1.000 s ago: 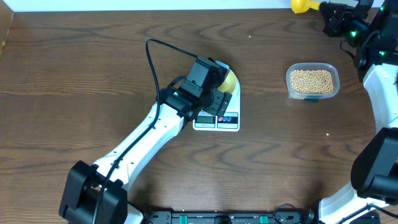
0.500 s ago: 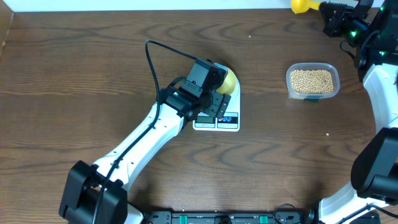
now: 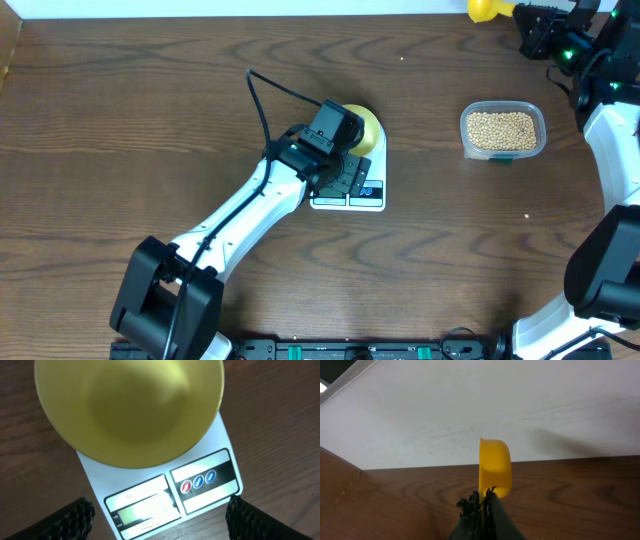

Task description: Scoop item into bowl and weigh 50g on scale

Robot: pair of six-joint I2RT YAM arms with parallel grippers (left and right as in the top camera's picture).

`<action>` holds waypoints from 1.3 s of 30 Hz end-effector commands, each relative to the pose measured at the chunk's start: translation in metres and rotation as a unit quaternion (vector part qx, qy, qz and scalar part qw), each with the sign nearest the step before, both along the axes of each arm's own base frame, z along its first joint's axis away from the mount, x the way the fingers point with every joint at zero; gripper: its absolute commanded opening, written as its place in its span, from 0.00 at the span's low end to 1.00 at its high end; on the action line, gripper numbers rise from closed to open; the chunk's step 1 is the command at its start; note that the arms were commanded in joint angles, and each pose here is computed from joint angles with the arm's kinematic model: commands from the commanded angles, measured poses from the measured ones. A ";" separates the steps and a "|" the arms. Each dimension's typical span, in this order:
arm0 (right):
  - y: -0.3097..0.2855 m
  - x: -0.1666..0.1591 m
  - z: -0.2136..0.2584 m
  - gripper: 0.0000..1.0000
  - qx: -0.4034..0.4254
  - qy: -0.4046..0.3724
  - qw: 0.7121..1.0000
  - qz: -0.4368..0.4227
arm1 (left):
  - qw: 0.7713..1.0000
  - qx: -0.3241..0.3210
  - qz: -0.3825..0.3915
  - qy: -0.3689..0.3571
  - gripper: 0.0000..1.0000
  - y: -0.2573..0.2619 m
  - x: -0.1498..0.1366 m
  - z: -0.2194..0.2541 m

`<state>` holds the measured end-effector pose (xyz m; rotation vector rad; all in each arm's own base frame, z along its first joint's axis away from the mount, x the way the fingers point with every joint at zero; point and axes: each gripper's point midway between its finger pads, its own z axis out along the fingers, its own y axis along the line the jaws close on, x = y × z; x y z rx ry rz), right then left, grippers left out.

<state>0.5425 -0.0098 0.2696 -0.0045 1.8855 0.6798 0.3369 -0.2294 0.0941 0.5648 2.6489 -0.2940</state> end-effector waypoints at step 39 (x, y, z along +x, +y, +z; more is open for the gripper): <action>0.002 0.001 0.010 0.01 -0.009 -0.016 1.000 0.005 | 0.994 0.082 0.013 0.075 0.86 0.019 -0.011 -0.072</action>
